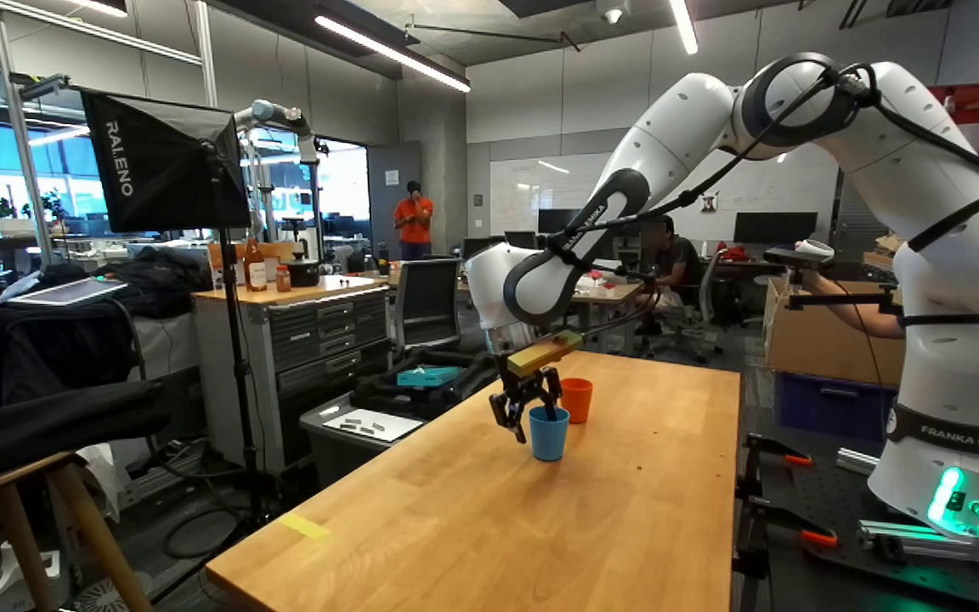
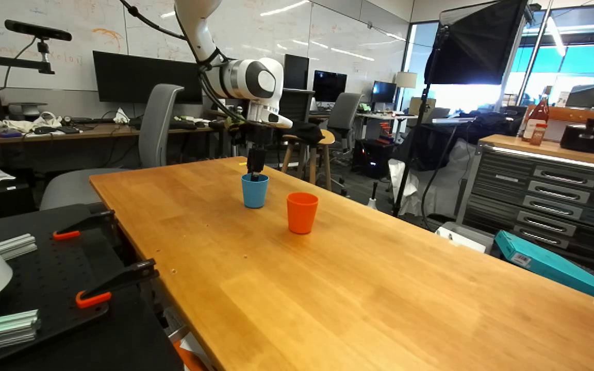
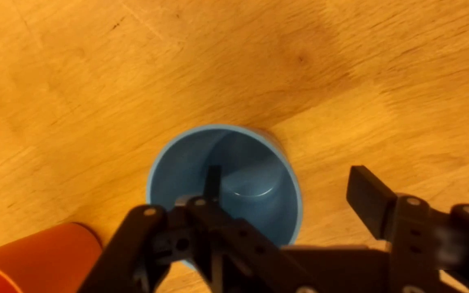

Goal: Place the blue cup inside the orange cup

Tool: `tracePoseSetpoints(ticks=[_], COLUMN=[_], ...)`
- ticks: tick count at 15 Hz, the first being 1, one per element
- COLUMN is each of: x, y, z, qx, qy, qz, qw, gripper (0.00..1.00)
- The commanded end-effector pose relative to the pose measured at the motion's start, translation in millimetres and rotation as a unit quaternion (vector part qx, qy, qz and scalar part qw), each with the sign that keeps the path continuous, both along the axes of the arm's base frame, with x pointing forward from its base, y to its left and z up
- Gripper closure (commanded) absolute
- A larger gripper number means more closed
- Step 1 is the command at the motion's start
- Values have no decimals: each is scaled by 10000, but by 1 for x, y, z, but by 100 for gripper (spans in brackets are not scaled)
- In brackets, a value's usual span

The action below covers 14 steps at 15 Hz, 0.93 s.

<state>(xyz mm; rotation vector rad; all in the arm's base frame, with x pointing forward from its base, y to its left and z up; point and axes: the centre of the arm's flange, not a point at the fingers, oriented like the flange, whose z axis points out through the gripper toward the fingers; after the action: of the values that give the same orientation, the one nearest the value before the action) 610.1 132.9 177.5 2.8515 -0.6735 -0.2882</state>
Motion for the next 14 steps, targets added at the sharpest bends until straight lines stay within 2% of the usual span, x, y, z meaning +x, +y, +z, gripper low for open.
tracePoseSetpoints(ticks=[1,6,7,10,11,14], x=[12,12,12,13,15,23], y=[-1,-2,-2,-5,-7,-10], z=[-4,-2,-1,1,2,12], qx=[-32,-49,-44,-81,-88,-98], qy=[-132,-179,-173,-145,-141,-184], qz=[-15,9,5,-23,-40,-115], qw=[9999,9998,9998,9999,9999,9997], gripper=[51,89,94,99,96,95])
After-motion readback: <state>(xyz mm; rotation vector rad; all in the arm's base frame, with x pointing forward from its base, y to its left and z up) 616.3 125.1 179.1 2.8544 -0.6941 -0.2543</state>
